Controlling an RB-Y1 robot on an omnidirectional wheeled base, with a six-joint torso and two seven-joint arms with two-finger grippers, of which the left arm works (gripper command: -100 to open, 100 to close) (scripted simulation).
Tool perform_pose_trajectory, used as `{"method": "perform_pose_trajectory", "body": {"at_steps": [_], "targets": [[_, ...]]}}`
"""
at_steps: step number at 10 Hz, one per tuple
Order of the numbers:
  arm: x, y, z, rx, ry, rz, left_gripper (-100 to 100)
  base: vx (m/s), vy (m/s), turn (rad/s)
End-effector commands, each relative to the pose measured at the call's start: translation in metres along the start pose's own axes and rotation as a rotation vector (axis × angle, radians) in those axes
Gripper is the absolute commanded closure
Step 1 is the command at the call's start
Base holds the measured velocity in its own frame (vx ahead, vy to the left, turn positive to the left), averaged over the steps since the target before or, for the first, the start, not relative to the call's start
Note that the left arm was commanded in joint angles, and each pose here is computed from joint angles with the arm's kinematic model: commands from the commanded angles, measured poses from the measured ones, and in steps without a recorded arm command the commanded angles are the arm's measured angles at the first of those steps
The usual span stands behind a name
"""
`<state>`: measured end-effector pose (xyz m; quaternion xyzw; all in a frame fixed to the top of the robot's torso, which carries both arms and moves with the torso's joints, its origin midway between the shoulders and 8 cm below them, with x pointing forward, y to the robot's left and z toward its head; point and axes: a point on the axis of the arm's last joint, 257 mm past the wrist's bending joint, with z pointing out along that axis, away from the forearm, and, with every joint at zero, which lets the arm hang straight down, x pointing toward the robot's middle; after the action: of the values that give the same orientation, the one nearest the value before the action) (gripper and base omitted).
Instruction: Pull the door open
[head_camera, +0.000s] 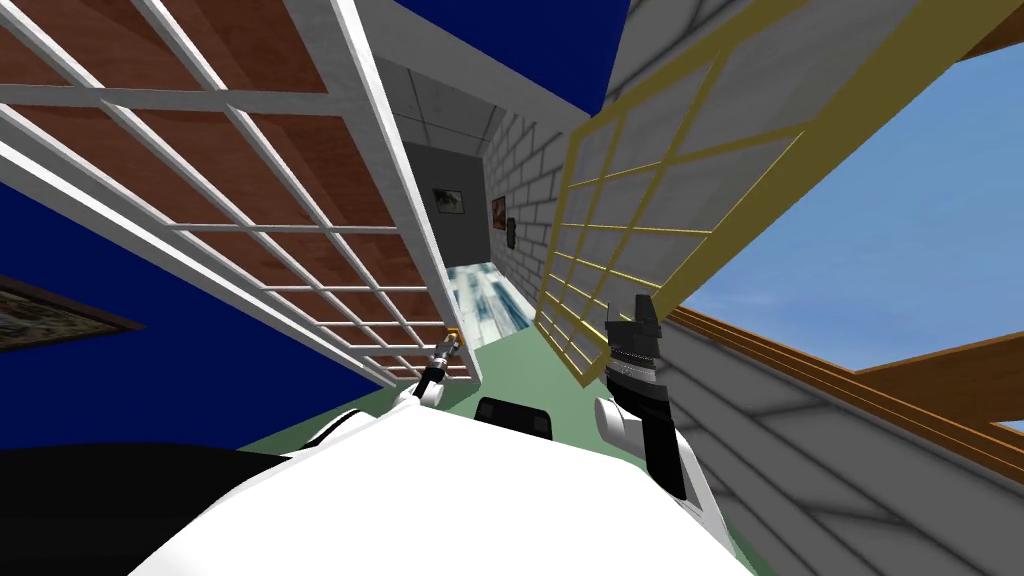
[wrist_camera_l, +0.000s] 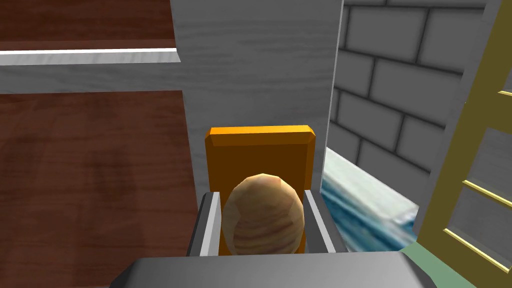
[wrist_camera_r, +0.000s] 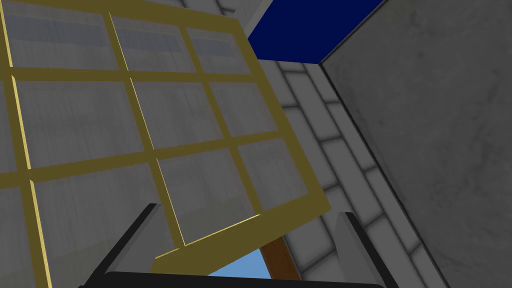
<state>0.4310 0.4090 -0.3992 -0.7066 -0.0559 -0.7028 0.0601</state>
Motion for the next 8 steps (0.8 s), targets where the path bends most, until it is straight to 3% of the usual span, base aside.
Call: {"method": "perform_pose_trajectory", "body": {"at_steps": [1, 5, 6, 7, 8], "targets": [[0.001, 0.007, -0.0045, -0.041, 0.005, -0.002, 100, -0.261, 0.056, -0.093], [0.001, 0.018, -0.0144, -0.127, 0.006, -0.005, 100, -0.258, 0.047, -0.068], [0.002, 0.015, -0.0112, -0.112, 0.006, -0.001, 100, -0.121, 0.016, -0.007], [-0.001, 0.019, -0.0199, -0.151, 0.003, -0.001, 100, -0.173, 0.024, -0.044], [0.0, 0.021, -0.023, -0.17, 0.004, -0.001, 100, -0.233, 0.07, -0.055]]}}
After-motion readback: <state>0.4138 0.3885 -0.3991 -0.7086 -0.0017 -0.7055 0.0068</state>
